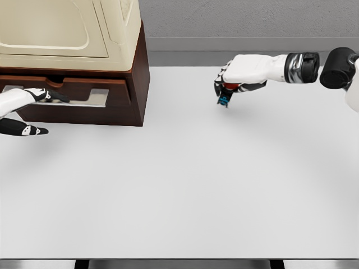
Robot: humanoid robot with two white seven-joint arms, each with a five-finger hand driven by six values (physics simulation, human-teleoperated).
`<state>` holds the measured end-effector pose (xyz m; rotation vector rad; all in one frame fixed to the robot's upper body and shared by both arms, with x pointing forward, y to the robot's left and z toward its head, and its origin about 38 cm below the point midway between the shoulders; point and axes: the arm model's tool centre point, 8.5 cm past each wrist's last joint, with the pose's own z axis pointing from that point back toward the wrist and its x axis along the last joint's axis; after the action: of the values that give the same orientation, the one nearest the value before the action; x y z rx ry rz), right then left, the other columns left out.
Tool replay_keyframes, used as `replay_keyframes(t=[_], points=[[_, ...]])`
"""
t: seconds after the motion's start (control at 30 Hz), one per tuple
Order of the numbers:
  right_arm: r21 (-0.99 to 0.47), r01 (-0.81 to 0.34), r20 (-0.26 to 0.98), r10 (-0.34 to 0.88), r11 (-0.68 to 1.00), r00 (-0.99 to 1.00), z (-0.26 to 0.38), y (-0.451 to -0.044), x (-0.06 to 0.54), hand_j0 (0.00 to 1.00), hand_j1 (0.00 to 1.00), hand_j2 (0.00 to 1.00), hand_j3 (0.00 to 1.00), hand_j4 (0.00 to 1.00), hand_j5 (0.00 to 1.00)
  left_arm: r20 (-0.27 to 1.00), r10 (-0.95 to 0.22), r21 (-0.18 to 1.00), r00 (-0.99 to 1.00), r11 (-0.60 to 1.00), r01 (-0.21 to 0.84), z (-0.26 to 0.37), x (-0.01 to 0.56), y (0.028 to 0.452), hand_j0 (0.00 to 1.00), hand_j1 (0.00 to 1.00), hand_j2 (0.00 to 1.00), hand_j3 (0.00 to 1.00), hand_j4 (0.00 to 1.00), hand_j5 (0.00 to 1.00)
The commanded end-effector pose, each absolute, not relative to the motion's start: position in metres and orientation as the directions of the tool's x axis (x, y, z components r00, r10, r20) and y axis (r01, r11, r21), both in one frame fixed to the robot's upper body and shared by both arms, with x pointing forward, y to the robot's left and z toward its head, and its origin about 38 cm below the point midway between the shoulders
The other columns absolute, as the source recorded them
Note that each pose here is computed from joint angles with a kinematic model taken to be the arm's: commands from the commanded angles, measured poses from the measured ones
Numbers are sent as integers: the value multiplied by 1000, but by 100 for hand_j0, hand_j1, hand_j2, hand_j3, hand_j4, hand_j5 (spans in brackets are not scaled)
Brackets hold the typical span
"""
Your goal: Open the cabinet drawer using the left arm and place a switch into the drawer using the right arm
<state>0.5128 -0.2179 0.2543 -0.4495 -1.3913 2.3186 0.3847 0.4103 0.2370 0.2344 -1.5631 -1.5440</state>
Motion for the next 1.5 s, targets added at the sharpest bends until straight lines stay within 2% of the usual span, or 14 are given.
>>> replay_keyframes(t=[0.0, 0.43, 0.77, 1.2, 1.47], points=[[-896, -160, -61, 471, -413, -880, 258, -211, 509, 54, 54, 54, 54, 54, 54, 454, -676, 872, -581, 204, 444, 237, 384, 409, 81, 81, 81, 81, 81, 81], [-922, -99, -49, 368, -374, -928, 275, -179, 487, 54, 54, 54, 54, 54, 54, 458, -674, 867, -579, 197, 457, 235, 373, 409, 82, 82, 82, 82, 82, 82], [-940, -51, -60, 310, -338, -949, 306, -178, 465, 54, 54, 54, 54, 54, 54, 463, -676, 861, -573, 189, 473, 234, 365, 410, 82, 82, 82, 82, 82, 82], [-963, 17, -67, 179, -268, -982, 337, -142, 437, 54, 54, 54, 54, 54, 54, 462, -682, 861, -567, 193, 470, 240, 358, 415, 82, 82, 82, 82, 82, 82], [-972, 56, -79, 89, -229, -993, 349, -100, 429, 54, 54, 54, 54, 54, 54, 459, -686, 862, -564, 191, 469, 244, 356, 418, 81, 81, 81, 81, 81, 81]])
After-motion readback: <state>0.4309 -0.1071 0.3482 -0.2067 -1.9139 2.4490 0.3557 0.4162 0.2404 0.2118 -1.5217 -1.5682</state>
